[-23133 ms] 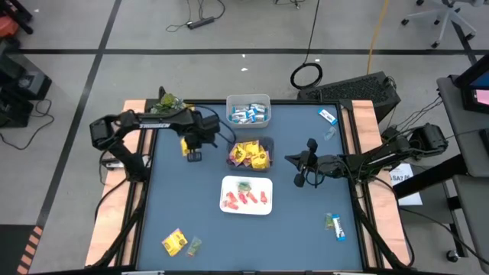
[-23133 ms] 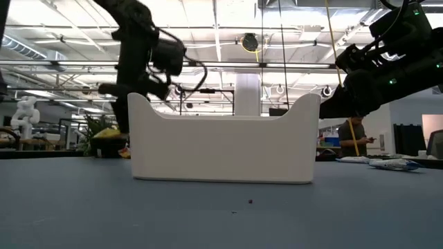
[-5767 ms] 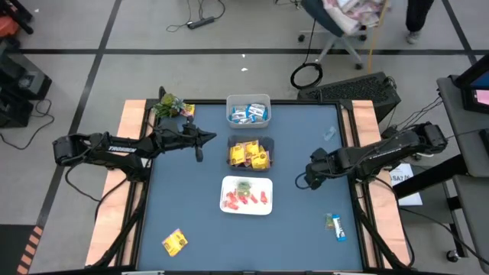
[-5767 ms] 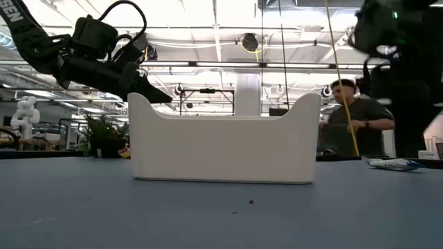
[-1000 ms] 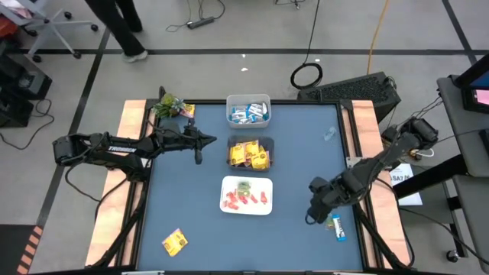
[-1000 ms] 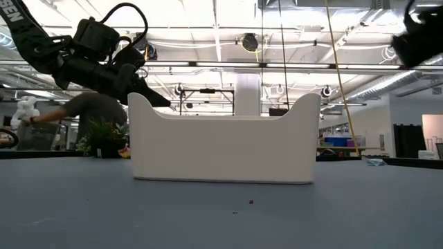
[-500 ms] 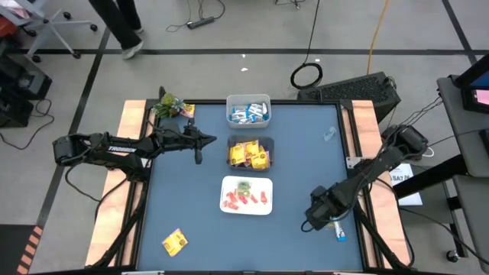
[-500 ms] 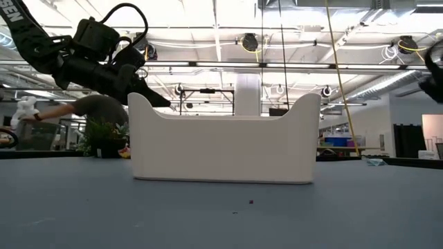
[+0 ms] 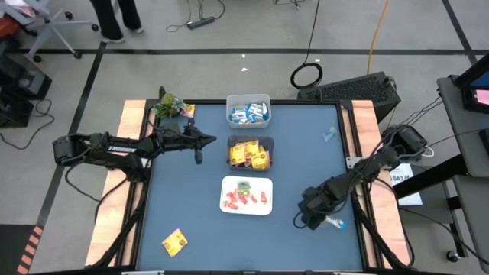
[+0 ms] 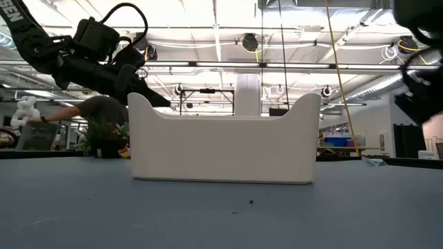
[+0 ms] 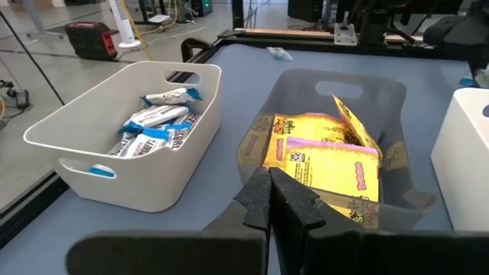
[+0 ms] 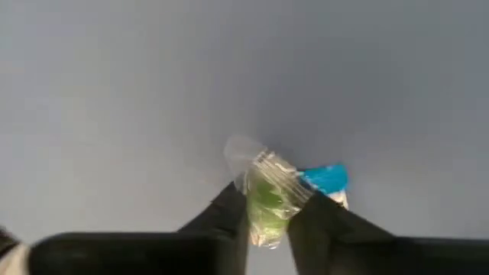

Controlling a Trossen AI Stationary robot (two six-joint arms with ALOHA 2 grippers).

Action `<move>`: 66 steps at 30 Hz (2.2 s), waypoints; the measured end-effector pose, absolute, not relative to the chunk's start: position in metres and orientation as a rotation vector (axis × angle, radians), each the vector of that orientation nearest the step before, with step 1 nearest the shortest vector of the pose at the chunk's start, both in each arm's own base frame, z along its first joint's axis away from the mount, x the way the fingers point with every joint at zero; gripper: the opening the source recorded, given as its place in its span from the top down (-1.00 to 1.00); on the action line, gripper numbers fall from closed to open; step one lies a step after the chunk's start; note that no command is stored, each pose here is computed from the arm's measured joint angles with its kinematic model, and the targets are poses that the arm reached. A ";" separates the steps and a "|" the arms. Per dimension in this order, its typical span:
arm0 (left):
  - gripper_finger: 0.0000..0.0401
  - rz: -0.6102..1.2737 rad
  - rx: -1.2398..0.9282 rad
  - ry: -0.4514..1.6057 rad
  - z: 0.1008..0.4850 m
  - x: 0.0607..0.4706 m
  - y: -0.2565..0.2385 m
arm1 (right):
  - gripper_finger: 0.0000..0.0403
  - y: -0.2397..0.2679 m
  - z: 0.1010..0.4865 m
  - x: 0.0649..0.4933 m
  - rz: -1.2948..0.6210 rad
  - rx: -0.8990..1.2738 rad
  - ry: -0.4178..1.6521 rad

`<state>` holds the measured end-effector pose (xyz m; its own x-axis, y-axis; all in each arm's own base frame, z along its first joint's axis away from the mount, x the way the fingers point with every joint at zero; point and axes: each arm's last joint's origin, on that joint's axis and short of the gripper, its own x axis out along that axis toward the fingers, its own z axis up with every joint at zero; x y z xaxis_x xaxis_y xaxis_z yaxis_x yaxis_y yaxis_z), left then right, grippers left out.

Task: Sort candy
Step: Put the green gummy candy into the white bin, then put the yellow candy into the black bin

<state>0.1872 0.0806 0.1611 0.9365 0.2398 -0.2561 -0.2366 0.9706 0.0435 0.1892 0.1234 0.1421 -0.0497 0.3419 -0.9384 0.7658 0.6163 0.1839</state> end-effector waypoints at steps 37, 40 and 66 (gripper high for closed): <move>0.97 0.242 0.004 0.262 0.161 0.187 0.080 | 0.87 0.060 0.171 0.331 -0.009 0.311 0.800; 0.97 0.242 0.004 0.262 0.161 0.187 0.080 | 0.72 0.060 0.170 0.331 -0.007 0.302 0.807; 0.97 -0.034 -0.013 0.602 0.225 0.172 -0.002 | 0.96 0.051 0.223 0.307 -0.072 -0.058 0.813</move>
<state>0.1724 -0.0022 0.2253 0.8235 -0.0356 -0.5661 0.0283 0.9994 -0.0217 0.3075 0.0508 0.2227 0.6852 -0.0865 -0.7232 0.0417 0.9960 -0.0797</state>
